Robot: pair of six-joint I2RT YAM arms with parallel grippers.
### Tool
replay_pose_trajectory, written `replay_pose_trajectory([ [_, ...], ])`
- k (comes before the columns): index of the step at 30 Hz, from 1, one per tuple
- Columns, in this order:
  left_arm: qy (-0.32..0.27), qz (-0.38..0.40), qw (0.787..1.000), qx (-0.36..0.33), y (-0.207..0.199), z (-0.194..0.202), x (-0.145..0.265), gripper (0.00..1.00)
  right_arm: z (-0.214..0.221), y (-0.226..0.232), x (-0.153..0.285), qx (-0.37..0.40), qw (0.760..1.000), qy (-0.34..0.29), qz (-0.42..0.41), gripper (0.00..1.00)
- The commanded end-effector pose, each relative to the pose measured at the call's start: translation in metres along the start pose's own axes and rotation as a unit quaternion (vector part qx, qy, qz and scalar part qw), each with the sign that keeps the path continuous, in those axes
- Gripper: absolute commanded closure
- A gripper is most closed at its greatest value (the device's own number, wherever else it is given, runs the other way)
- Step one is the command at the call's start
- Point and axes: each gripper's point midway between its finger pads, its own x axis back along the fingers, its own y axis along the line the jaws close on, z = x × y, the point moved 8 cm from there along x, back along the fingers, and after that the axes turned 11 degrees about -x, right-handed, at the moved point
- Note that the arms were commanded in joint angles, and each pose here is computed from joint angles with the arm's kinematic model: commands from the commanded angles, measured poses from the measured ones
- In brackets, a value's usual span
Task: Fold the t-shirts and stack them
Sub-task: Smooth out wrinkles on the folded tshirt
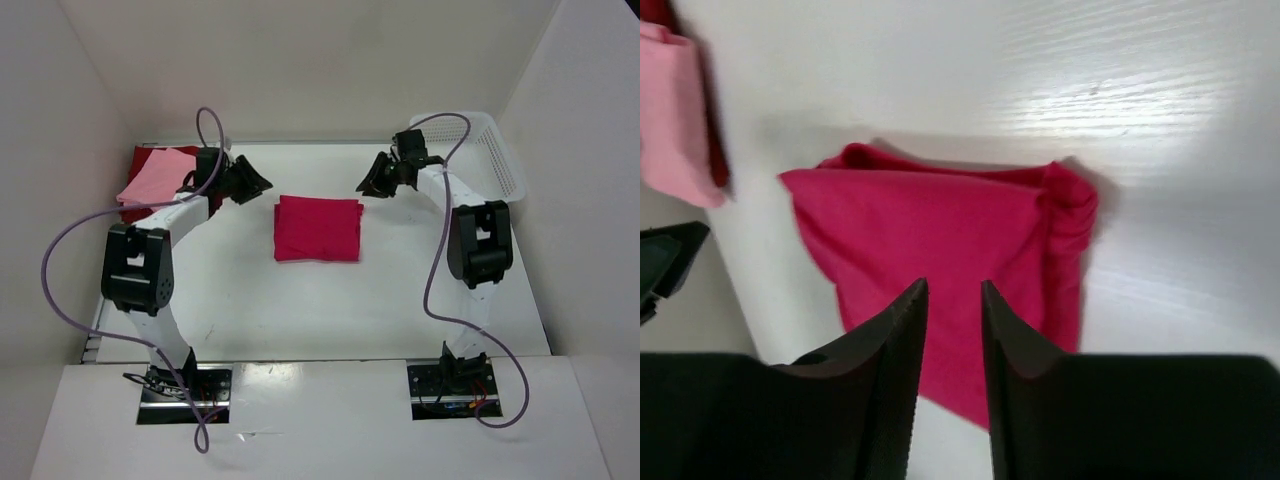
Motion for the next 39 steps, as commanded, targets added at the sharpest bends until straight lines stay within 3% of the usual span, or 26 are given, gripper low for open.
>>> replay_pose_trajectory([
  [1,-0.018,0.073,0.996,-0.042,-0.05,0.003,0.026,0.48,0.016,0.03,0.037,0.031,0.998,-0.024,-0.04,0.69],
  [2,-0.003,0.085,0.995,-0.042,-0.058,0.014,0.027,0.51,0.025,0.028,0.033,0.028,0.999,-0.01,-0.039,0.8],
  [3,0.025,0.093,0.995,-0.037,-0.058,0.033,0.025,0.54,0.041,0.023,0.029,0.02,0.999,0.016,-0.035,0.84],
  [8,0.114,0.105,0.988,-0.02,-0.05,0.1,0.006,0.56,0.104,0.007,0.002,0.014,0.996,0.089,-0.028,0.99],
  [17,0.191,0.06,0.98,0.003,-0.01,0.157,0.012,0.58,0.118,-0.034,-0.012,-0.004,0.995,0.099,0.026,1.0],
  [20,0.198,0.048,0.979,0.002,-0.009,0.16,0.023,0.58,0.116,-0.041,-0.012,-0.004,0.995,0.094,0.035,1.0],
  [21,0.194,0.051,0.98,-0.004,-0.01,0.159,0.027,0.52,0.117,-0.042,-0.012,-0.006,0.994,0.097,0.039,1.0],
  [23,0.174,0.061,0.983,-0.009,-0.019,0.145,0.04,0.44,0.115,-0.034,-0.002,-0.002,0.996,0.09,0.03,0.97],
  [25,0.135,0.064,0.988,-0.027,-0.032,0.127,0.054,0.29,0.109,-0.019,0.009,0.006,0.997,0.078,0.013,0.83],
  [27,0.105,0.054,0.992,-0.034,-0.034,0.111,0.061,0.21,0.107,-0.01,0.018,0.016,0.997,0.073,-0.001,0.69],
  [32,0.091,0.011,0.995,-0.033,-0.009,0.093,0.051,0.01,0.105,0.01,0.049,0.031,0.997,0.054,-0.035,0.55],
  [39,0.14,-0.004,0.99,-0.031,0.014,0.106,0.003,0.0,0.106,0.005,0.083,0.027,0.998,0.025,-0.045,0.5],
])
